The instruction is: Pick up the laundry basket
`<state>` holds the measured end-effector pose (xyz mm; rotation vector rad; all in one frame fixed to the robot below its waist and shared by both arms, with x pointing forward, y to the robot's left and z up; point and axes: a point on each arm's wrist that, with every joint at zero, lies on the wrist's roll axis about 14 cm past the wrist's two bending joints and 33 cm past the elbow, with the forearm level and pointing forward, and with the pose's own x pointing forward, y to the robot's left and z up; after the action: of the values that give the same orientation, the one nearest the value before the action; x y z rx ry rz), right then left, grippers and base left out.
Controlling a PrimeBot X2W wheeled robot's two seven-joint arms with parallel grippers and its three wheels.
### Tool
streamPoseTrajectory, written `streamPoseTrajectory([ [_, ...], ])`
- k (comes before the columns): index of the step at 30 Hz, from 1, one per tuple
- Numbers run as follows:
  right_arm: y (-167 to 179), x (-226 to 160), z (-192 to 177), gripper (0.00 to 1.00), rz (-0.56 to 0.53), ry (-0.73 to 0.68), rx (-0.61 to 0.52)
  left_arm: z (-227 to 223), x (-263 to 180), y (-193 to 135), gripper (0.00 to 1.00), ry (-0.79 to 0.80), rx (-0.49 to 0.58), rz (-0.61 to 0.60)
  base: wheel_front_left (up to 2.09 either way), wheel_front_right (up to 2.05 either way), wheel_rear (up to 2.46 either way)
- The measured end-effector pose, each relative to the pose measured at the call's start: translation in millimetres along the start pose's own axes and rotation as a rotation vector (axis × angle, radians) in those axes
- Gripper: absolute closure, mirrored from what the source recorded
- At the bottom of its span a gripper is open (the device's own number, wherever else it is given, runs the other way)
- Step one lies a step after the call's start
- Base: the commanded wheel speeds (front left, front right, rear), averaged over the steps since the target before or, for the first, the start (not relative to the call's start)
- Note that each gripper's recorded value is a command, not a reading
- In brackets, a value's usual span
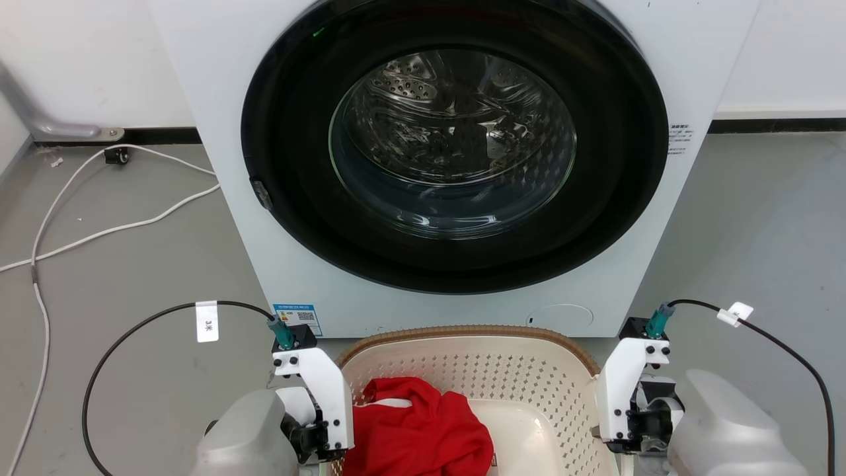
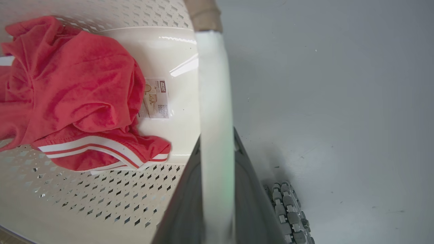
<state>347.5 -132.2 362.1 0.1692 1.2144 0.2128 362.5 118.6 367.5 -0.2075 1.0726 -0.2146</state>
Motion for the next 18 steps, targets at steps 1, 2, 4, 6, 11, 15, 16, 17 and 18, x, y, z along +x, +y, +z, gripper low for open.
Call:
streamPoseTrajectory([
  [1,0.0,0.0,0.0,1.0,0.0,0.0,0.0,-0.1,0.0,0.0,1.0,0.0,0.001,0.0,0.0,0.0,0.0],
  [2,0.1,0.1,-0.1,1.0,0.0,0.0,0.001,-0.3,0.2,-0.1,1.0,0.001,0.001,0.0,0.0,0.0,0.0],
  [4,0.0,0.3,-0.3,1.0,-0.001,0.001,-0.001,-0.9,0.5,0.1,1.0,0.002,0.002,0.0,0.0,0.0,0.0],
  [6,0.0,0.7,-0.6,1.0,-0.001,0.002,0.001,-1.6,1.0,0.2,1.0,0.004,0.002,0.001,0.0,0.0,0.0],
  [11,0.3,1.4,-1.0,1.0,0.001,0.003,0.005,-2.1,1.5,0.3,1.0,0.006,-0.001,-0.001,0.0,0.0,0.0],
  [15,0.5,2.0,-1.3,1.0,0.0,0.004,0.004,-2.5,1.6,0.5,1.0,0.007,0.0,0.0,0.0,0.0,0.0],
  [16,0.7,2.1,-1.3,1.0,0.0,0.004,0.005,-2.6,1.7,0.6,1.0,0.008,-0.001,0.0,0.0,0.0,0.0],
  [17,0.7,2.2,-1.4,1.0,0.0,0.005,0.004,-2.7,1.7,0.6,1.0,0.008,-0.002,0.0,0.0,0.0,0.0],
  [18,0.7,2.3,-1.4,1.0,-0.001,0.006,0.003,-2.8,1.8,0.6,1.0,0.008,-0.003,-0.001,0.0,0.0,0.0],
])
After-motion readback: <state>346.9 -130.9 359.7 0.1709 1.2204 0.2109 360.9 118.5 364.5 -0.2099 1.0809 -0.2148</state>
